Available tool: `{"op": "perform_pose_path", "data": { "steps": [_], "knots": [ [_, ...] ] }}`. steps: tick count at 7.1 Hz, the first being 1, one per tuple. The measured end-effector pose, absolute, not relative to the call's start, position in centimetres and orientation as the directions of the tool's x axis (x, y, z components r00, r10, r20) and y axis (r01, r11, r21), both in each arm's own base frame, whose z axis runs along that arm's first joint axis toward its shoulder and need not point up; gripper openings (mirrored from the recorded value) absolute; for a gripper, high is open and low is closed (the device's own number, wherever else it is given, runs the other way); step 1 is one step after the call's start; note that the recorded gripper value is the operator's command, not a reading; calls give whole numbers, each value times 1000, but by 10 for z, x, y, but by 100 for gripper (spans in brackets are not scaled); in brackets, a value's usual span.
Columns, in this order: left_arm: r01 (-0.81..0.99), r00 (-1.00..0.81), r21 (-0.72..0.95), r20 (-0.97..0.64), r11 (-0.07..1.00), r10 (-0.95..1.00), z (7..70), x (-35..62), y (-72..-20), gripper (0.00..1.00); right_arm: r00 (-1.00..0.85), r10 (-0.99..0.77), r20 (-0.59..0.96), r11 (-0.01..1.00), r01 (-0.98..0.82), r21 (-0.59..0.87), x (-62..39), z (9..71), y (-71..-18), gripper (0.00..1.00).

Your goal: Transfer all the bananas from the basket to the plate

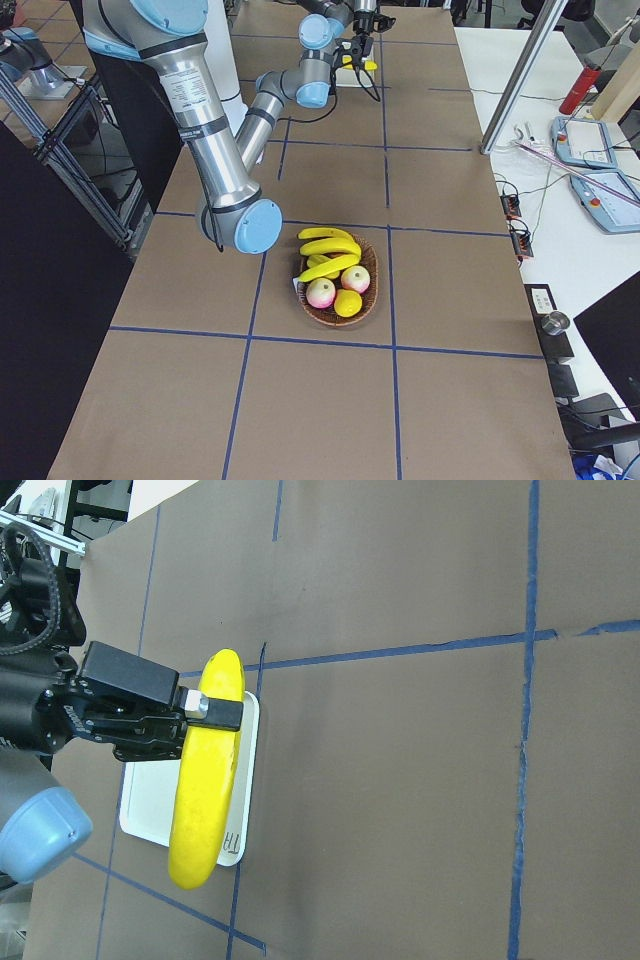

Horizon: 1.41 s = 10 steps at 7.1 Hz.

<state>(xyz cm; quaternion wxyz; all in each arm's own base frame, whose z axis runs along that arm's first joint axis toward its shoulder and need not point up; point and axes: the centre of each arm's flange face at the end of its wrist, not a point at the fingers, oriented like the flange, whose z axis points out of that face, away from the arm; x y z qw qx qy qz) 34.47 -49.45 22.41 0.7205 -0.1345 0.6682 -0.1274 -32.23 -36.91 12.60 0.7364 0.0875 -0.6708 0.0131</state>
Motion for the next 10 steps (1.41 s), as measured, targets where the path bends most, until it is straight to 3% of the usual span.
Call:
{"op": "perform_pose_path", "data": {
  "steps": [4,8,10],
  "knots": [
    [15,101,-342,-934,939,-342,245,336,-500,0,111,-88,990,983,-153,105,-313,135,-371,100],
    [143,187,-216,-952,966,-241,354,253,-521,0,273,12,962,964,-257,61,-270,227,-404,100],
    [208,308,-128,-932,970,-189,435,216,-513,0,412,-24,911,958,-252,139,-240,295,-414,100]
  ]
}}
